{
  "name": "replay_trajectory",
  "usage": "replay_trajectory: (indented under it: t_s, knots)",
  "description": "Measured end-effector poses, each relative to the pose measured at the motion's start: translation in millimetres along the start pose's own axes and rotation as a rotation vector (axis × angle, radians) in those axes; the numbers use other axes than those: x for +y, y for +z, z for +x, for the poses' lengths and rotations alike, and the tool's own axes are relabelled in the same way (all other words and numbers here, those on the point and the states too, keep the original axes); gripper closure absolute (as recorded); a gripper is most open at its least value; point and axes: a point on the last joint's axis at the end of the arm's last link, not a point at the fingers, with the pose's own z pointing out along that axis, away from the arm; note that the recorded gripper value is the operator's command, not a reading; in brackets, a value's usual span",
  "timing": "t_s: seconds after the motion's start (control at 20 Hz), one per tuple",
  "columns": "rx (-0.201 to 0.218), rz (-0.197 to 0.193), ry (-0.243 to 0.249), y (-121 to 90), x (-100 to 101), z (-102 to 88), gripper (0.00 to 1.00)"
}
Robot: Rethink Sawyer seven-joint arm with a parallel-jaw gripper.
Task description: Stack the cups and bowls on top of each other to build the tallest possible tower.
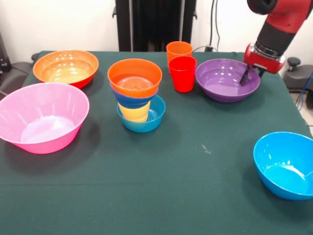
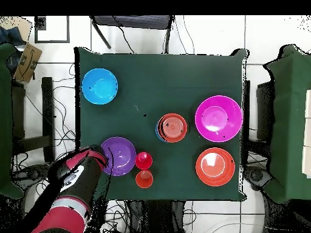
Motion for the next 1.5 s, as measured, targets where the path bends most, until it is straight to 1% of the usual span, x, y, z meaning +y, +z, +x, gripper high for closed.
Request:
replay_trajectory:
  t_s: [0.05, 0.25, 0.35, 0.4, 0.45, 0.7, 0.75, 0.85, 0.95, 1.0, 1.15, 1.2, 1.25, 1.5]
  knots:
    - [-0.008, -0.001, 0.008, -3, -1, -4.5, 1.00]
    - [-0.015, 0.005, 0.021, -8, -4, -10.8, 1.00]
    - [-0.014, 0.017, 0.027, -13, -6, -12.5, 1.00]
    - [-0.009, 0.031, 0.030, -19, -7, -12.9, 1.00]
    - [0.002, 0.051, 0.035, -31, -7, -13.9, 1.00]
    - [0.035, 0.079, 0.063, -56, -7, -19.1, 1.00]
    - [0.053, 0.090, 0.080, -69, -7, -22.4, 1.00]
    - [0.064, 0.095, 0.090, -77, -8, -24.8, 1.00]
    - [0.095, 0.106, 0.120, -99, -9, -32.2, 1.00]
    - [0.106, 0.105, 0.134, -108, -9, -36.3, 1.00]
    - [0.128, 0.090, 0.168, -125, -9, -49.4, 1.00]
    - [0.130, 0.085, 0.174, -128, -8, -52.5, 1.00]
    - [0.133, 0.068, 0.193, -136, -8, -63.4, 1.00]
    - [0.124, 0.045, 0.219, -151, -10, -83.3, 1.00]
